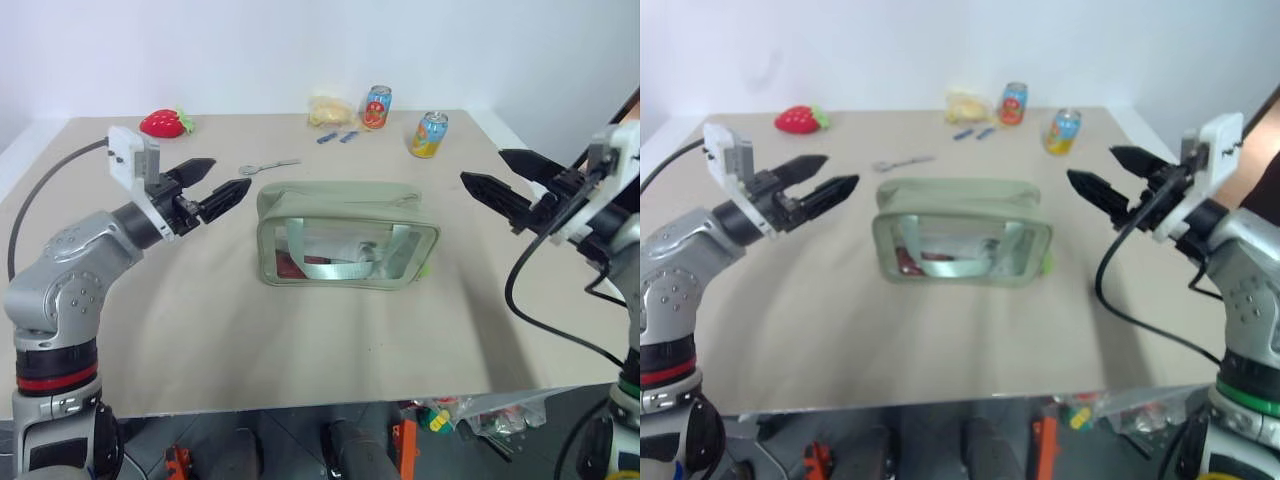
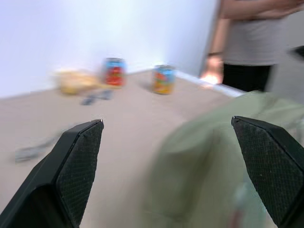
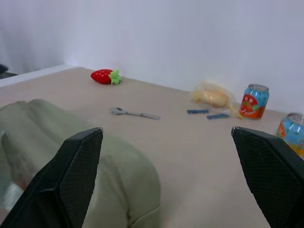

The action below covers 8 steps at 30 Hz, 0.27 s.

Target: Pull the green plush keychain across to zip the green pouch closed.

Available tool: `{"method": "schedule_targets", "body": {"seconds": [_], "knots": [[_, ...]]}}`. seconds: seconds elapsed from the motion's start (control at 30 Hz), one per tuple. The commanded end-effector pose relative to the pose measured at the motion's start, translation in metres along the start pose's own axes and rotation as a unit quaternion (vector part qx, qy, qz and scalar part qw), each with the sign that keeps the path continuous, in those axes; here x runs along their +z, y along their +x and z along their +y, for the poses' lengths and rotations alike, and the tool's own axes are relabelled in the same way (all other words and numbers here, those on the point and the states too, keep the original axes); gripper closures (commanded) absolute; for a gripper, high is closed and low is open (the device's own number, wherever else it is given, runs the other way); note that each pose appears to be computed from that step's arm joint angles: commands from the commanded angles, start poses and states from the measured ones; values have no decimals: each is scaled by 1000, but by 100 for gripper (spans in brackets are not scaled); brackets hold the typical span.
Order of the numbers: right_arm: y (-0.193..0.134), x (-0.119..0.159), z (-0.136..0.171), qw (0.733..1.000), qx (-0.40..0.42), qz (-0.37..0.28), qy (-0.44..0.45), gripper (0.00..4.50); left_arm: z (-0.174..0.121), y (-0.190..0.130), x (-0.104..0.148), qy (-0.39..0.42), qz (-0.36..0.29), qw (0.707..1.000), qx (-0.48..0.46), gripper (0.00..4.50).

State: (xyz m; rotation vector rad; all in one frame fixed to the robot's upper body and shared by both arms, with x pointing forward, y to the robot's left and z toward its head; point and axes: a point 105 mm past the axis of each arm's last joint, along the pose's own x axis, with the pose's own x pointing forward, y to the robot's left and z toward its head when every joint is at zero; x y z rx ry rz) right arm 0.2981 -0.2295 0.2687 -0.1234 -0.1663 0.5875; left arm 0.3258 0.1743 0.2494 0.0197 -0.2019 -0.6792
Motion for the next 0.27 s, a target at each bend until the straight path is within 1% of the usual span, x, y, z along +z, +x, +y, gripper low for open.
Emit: {"method": "schedule_targets", "body": {"seconds": [0.03, 0.1, 0.13, 0.2, 0.27], "knots": [[-27, -14, 18, 999, -33, 8, -11, 0, 3, -22, -21, 77, 32, 994, 66, 1], [-37, -29, 29, 998, -53, 21, -13, 0, -2, -29, -36, 76, 44, 993, 77, 1], [-39, -33, 32, 998, -62, 24, -15, 0, -4, -31, -39, 77, 45, 993, 80, 1], [-44, -45, 38, 996, -86, 26, 2, 0, -8, -35, -50, 82, 46, 991, 93, 1], [-49, -65, 39, 992, -117, 34, 8, 0, -18, -40, -72, 70, 64, 991, 94, 1]]}}
